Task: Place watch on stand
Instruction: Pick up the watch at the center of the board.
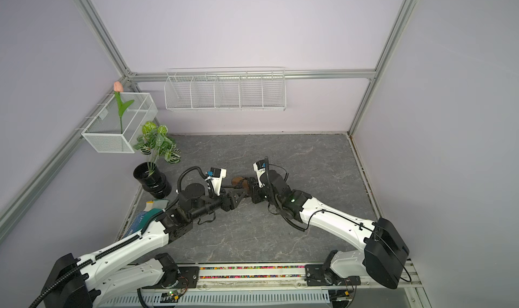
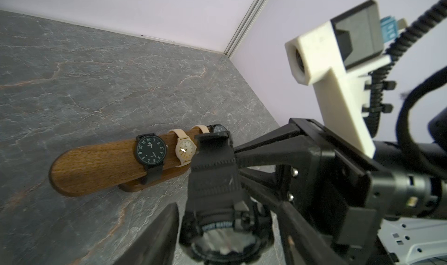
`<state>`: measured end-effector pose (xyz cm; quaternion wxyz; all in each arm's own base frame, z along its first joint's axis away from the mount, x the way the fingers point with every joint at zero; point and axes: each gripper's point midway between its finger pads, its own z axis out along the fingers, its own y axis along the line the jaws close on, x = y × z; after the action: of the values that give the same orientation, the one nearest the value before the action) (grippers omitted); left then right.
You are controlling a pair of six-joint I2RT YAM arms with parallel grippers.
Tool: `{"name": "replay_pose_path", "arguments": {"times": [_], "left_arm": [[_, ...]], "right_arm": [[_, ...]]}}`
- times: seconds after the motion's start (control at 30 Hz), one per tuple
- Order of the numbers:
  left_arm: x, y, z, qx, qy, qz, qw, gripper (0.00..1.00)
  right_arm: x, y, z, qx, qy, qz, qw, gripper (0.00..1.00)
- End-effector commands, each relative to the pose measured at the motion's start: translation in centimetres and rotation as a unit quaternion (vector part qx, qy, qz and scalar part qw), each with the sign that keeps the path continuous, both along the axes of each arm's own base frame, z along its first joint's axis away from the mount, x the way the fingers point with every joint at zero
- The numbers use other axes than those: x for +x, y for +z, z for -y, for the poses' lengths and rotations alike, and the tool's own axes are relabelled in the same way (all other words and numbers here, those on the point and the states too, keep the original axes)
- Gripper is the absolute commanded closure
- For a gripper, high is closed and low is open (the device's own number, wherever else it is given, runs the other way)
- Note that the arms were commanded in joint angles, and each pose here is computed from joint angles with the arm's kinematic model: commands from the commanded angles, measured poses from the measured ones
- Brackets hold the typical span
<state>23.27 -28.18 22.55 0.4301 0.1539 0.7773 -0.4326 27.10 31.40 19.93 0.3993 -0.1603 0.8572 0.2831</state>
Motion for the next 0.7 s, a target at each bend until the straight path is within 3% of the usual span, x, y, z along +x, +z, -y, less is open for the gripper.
{"name": "replay_pose_path", "arguments": {"times": [0.0,0.2,0.4,0.67], "left_arm": [[0.0,1.46,0.74,-0.014,-0.013,0.012,1.0,0.38],[0.14,1.33,0.8,-0.004,-0.012,0.01,1.0,0.4],[0.21,1.37,0.64,-0.006,-0.007,0.011,1.0,0.49],[0.35,1.27,0.22,-0.001,0.004,0.012,1.0,0.55]], "right_arm": [[0.05,1.47,0.06,0.008,-0.004,0.031,0.999,0.89],[-0.09,1.98,-0.05,0.001,-0.003,0.044,0.999,0.88],[-0.12,2.06,0.02,-0.009,-0.005,0.05,0.999,0.85],[-0.4,1.56,-0.42,0.011,0.011,0.023,1.0,0.64]]}}
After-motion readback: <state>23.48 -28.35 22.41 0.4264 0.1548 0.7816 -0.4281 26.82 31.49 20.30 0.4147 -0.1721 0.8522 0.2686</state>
